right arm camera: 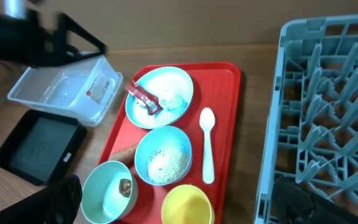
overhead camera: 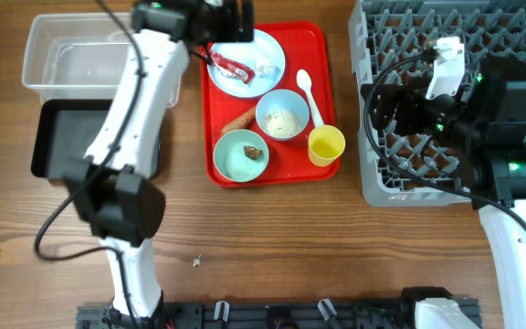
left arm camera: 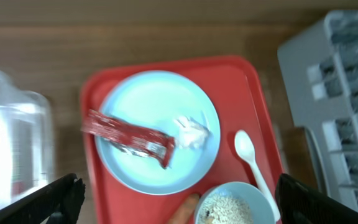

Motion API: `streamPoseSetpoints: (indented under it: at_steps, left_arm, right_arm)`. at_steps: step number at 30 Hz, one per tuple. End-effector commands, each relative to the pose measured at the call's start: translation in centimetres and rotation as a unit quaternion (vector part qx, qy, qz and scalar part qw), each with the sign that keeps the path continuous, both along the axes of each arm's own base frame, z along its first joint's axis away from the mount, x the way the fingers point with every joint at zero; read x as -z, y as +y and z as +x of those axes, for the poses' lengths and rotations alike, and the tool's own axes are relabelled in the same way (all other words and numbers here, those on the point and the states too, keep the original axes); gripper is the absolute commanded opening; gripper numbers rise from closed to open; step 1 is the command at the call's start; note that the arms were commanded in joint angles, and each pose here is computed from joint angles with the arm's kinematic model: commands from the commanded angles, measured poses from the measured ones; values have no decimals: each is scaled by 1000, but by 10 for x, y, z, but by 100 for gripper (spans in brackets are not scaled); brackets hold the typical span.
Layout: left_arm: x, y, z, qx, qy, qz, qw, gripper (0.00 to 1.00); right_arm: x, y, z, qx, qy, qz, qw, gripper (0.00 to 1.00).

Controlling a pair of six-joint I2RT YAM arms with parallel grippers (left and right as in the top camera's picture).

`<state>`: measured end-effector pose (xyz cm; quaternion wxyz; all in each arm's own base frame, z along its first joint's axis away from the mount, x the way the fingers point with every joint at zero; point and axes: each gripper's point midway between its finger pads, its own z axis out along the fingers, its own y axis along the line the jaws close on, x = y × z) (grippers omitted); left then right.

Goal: Sort waste into correct bins and load items into the dishwasher rack
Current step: 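Grasp the red wrapper on the white plate with the left gripper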

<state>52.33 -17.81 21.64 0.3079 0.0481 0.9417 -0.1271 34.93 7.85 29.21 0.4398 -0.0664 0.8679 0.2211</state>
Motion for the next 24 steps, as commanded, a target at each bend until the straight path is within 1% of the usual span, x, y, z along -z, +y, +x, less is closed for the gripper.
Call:
streamPoseSetpoints:
  at_steps: [1,2,4,7,11,14,20,22,23,24]
  left_arm:
    - [14,-21,13,12,-5,-11,1000,100]
    - [21,-22,17,3,-3,-14,1000,99]
    - [41,-14,29,-78,15,-31,996,100]
    - [81,4,42,-200,39,-37,978,100]
    - [133,22,47,-296,62,-19,953,99]
    - [162,22,48,-317,81,-23,945,96]
    - [189,18,55,-316,81,-23,945,95]
    - [193,16,58,-315,78,-27,946,90]
    - [195,15,59,-314,78,-29,946,82]
    - [200,14,59,-313,81,-29,946,69]
  right_arm:
    - [-8,5,-1,-2,3,21,1000,100]
    - [-8,5,-1,-2,4,20,1000,100]
    - [-7,5,-1,-2,5,20,1000,100]
    - [-7,5,-1,-2,5,20,1000,100]
    - [-6,5,-2,-1,9,20,1000,100]
    - [-3,3,-3,3,14,17,1000,100]
    - [-3,3,-4,3,17,17,1000,100]
    - [-2,3,-4,3,17,17,1000,100]
    - [-2,3,-4,3,18,17,1000,100]
    - [-1,3,-5,3,20,17,1000,100]
